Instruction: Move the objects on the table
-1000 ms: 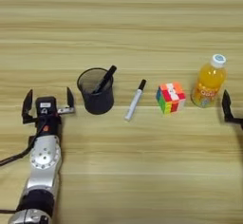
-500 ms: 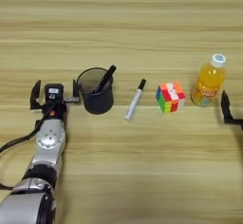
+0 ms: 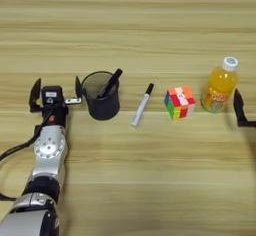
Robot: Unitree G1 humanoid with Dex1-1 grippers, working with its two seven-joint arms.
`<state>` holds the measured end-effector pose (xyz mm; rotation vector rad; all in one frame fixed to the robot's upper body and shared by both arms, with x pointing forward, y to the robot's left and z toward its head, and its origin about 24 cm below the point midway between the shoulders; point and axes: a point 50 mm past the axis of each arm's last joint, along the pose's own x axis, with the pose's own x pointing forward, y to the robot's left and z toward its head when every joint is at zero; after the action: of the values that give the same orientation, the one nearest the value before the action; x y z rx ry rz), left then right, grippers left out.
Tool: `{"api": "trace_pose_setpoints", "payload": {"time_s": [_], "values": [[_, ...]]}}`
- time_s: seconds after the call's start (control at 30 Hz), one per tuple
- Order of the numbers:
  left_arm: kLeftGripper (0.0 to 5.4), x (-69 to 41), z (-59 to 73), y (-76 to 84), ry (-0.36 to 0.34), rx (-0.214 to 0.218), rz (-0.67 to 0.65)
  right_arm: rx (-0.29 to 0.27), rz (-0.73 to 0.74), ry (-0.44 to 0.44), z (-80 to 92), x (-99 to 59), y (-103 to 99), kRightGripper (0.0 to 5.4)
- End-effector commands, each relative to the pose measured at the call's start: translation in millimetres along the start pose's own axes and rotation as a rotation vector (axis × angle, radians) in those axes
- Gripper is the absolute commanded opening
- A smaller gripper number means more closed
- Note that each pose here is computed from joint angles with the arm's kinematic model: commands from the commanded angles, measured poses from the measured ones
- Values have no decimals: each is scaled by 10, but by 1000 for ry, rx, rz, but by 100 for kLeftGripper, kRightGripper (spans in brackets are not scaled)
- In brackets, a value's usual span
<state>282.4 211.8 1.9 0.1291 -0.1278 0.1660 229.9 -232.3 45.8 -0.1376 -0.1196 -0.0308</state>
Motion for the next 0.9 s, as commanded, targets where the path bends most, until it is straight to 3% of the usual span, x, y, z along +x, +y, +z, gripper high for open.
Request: {"api": "trace_pose_setpoints", "payload": {"time_s": [0.03, 0.17, 0.5, 0.73, 0.9], "values": [[535, -48, 23, -71, -12, -6, -22, 2, 93, 10, 100, -69, 58, 540], [535, -57, 39, -69, -15, -8, -16, 12, 167, 23, 144, -140, 104, 540], [535, -64, 27, -42, 9, 9, -3, 31, 190, 16, 219, -140, 135, 540], [535, -58, -104, 82, 102, 63, 31, 42, 181, 8, 231, -117, 146, 540], [535, -53, -123, 82, 113, 70, 20, 58, 188, 0, 245, -101, 199, 540]]}}
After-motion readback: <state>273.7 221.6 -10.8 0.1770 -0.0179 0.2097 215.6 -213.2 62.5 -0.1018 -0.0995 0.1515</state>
